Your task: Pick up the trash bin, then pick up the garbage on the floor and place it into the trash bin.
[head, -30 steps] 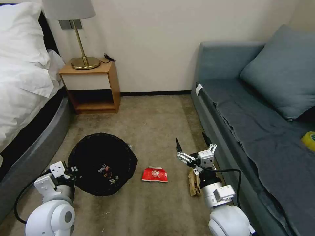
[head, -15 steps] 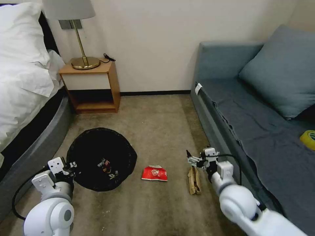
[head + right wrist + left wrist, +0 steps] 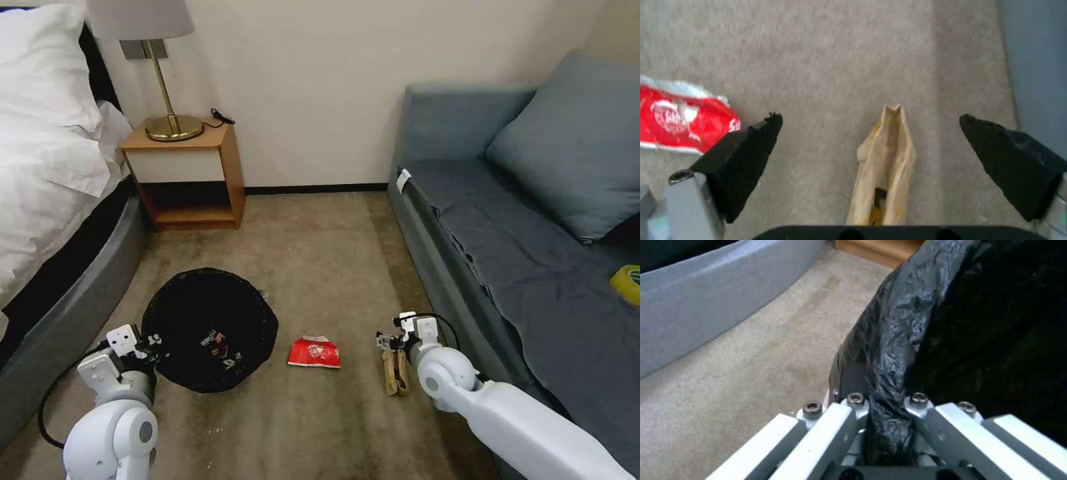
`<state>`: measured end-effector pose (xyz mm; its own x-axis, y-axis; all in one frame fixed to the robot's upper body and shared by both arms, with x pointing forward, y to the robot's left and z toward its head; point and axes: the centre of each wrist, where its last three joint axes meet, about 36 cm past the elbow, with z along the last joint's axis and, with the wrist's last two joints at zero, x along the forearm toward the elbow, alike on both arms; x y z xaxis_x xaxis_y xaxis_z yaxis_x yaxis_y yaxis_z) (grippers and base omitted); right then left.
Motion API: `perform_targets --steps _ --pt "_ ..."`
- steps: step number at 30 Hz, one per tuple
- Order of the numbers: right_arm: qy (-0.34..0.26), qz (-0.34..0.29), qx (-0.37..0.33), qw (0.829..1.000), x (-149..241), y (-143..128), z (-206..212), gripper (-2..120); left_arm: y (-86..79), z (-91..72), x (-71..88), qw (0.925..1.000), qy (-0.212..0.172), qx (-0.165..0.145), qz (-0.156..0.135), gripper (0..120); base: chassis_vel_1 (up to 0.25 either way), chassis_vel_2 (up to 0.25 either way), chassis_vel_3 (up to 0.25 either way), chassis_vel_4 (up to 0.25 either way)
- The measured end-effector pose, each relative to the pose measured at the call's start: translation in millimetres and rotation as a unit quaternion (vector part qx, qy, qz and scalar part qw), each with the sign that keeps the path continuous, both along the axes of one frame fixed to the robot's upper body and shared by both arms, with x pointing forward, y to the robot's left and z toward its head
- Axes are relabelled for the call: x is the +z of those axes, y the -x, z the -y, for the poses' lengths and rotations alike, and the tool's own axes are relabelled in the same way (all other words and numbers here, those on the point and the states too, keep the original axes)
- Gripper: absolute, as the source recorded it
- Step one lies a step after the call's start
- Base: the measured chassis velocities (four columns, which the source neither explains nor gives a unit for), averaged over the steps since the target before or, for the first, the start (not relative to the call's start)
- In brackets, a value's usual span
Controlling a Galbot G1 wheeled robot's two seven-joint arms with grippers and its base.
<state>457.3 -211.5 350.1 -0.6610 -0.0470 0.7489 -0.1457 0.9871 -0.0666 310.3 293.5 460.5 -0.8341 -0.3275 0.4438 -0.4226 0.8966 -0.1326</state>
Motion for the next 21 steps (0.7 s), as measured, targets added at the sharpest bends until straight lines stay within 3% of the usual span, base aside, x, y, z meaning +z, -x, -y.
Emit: perform_targets --steps 7,21 --pt "0.015 -0.037 0.007 0.999 -11.7 -9.2 -4.2 100 0.8 -0.2 -0.6 1.0000 0.000 0.000 -0.001 3 0.000 0.000 0.000 0.000" --pt "0.085 -0.085 0.026 0.992 -82.6 -21.4 6.3 100 2.1 -0.8 -4.8 1.0000 -0.001 0.002 -0.007 3 0.000 0.000 0.000 0.000"
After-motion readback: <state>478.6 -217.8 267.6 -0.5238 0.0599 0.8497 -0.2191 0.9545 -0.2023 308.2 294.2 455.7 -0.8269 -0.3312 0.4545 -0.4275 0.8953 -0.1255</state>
